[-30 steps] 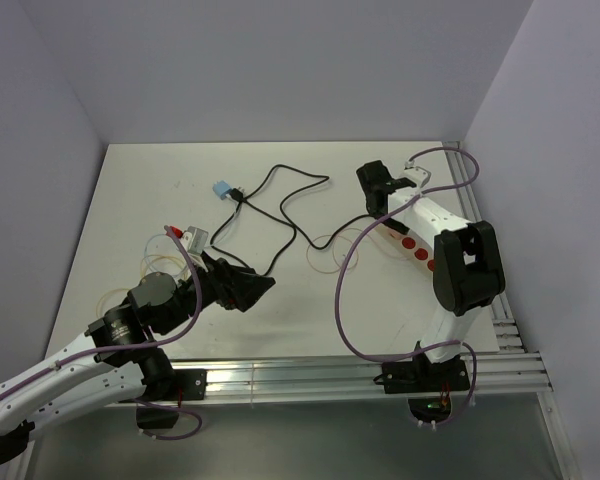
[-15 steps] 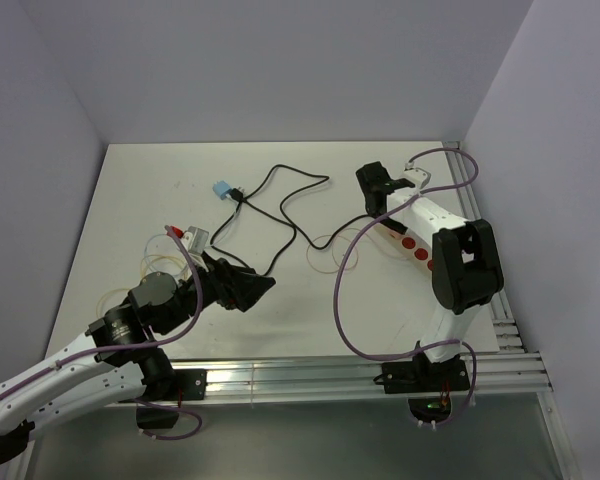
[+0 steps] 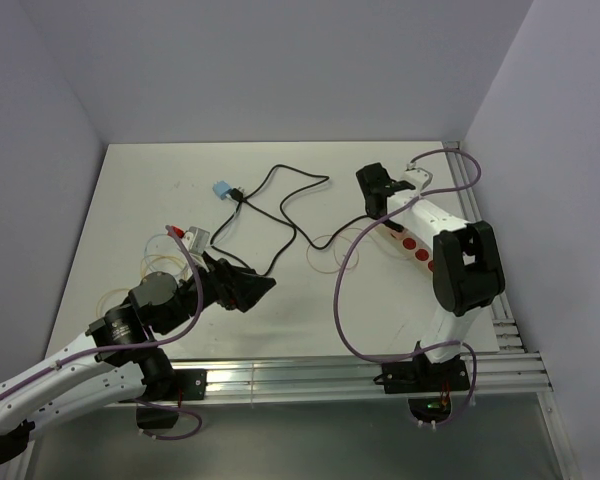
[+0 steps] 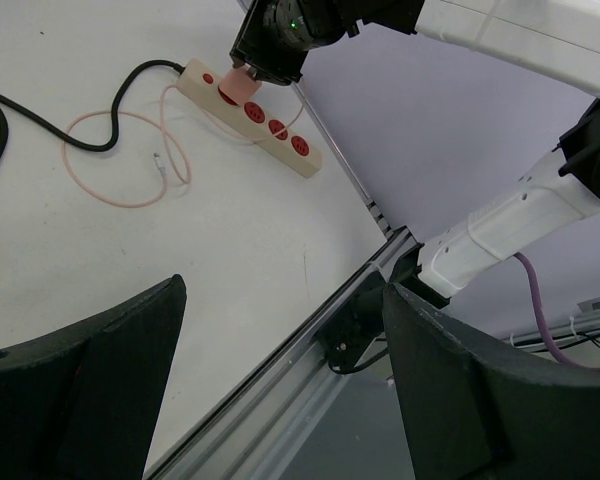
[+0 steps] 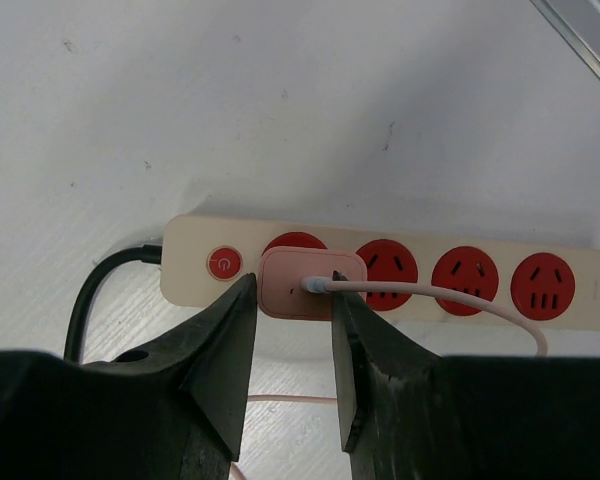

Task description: Insert the plug

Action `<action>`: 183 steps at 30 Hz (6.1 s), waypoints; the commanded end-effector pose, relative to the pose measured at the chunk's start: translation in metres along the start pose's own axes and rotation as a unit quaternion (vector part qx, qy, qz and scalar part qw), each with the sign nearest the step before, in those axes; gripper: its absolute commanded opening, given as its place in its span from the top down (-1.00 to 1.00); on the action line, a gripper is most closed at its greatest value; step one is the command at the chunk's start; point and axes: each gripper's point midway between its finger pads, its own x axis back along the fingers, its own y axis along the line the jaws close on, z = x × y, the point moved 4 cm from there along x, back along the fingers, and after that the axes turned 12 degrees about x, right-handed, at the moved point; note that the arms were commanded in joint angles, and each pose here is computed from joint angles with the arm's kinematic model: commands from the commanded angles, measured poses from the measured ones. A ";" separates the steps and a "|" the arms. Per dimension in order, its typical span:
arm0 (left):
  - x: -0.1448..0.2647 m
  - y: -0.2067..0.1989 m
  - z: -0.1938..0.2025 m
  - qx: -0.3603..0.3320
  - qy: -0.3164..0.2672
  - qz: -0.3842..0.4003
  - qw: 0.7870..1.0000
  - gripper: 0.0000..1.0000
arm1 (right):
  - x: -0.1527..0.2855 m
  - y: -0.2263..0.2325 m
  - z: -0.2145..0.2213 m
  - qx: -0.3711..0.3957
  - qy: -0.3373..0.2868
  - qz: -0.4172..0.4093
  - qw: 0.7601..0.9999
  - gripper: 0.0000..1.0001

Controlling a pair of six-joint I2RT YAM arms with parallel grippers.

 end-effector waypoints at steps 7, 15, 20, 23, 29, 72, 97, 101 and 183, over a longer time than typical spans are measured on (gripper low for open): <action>0.002 -0.008 -0.003 0.000 0.001 0.018 1.000 -0.70 | -0.006 -0.002 0.065 0.048 0.094 -0.014 0.994 1.00; 0.004 -0.008 -0.003 0.002 0.002 0.018 1.000 -0.70 | 0.010 0.001 0.085 0.081 0.109 -0.012 0.991 1.00; 0.004 -0.012 -0.004 0.004 0.002 0.024 1.000 -0.70 | 0.014 0.008 0.093 0.082 0.123 -0.034 0.988 1.00; 0.005 -0.016 -0.005 0.004 0.006 0.029 1.000 -0.70 | 0.009 0.008 0.094 0.069 0.160 -0.066 0.983 1.00; 0.007 -0.019 -0.008 0.005 0.001 0.034 0.999 -0.70 | 0.002 -0.001 0.094 0.066 0.194 -0.087 0.975 1.00; 0.000 -0.021 -0.013 0.018 -0.004 0.010 1.000 -0.68 | 0.116 0.014 -0.079 0.192 -0.071 -0.241 0.949 -0.65; 0.001 -0.024 -0.004 -0.056 0.029 0.050 0.997 -0.72 | 0.059 -0.027 -0.068 0.387 -0.041 -0.408 0.826 -0.38; -0.001 -0.025 -0.002 -0.059 0.035 0.060 0.996 -0.72 | 0.051 -0.028 -0.062 0.395 -0.039 -0.400 0.826 -0.40; 0.011 -0.023 0.002 -0.058 0.026 0.093 0.994 -0.74 | -0.037 -0.044 0.114 0.524 0.188 -0.266 0.787 1.00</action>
